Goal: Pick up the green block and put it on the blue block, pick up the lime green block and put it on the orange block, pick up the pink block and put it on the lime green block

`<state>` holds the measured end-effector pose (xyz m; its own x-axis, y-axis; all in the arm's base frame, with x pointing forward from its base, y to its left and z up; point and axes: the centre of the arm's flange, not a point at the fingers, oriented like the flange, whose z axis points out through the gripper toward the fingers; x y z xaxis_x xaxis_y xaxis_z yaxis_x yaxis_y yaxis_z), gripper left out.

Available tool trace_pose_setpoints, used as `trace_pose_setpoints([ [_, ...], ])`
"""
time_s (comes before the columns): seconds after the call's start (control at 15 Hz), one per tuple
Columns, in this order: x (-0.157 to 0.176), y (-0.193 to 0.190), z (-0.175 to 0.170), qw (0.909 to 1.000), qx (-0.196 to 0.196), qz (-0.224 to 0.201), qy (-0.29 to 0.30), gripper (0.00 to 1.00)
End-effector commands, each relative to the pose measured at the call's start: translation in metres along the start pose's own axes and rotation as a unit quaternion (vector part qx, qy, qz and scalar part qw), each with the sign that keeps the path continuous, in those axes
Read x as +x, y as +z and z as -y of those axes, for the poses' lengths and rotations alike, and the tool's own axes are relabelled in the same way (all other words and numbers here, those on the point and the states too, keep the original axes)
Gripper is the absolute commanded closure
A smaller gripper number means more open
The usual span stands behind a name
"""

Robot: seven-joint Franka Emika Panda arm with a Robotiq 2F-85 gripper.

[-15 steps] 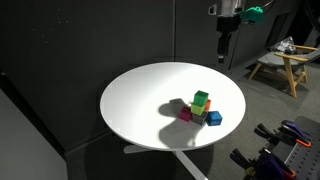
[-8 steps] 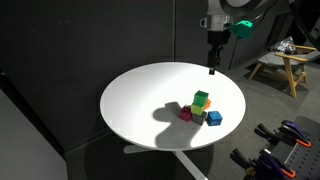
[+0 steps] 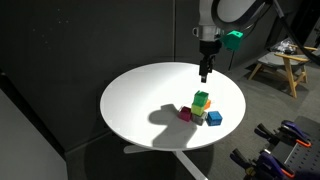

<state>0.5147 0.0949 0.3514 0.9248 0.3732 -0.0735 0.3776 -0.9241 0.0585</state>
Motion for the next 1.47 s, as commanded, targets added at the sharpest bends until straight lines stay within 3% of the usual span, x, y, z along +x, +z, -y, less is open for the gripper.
trace_pose_setpoints([
  [0.0, 0.005, 0.010, 0.004, 0.9998, -0.017, 0.000, 0.007, 0.00],
  [0.8, 0.003, 0.014, 0.002, 0.9999, -0.005, 0.009, 0.000, 0.00],
  [1.4, 0.015, 0.042, 0.009, 0.9988, -0.020, -0.039, -0.019, 0.00],
])
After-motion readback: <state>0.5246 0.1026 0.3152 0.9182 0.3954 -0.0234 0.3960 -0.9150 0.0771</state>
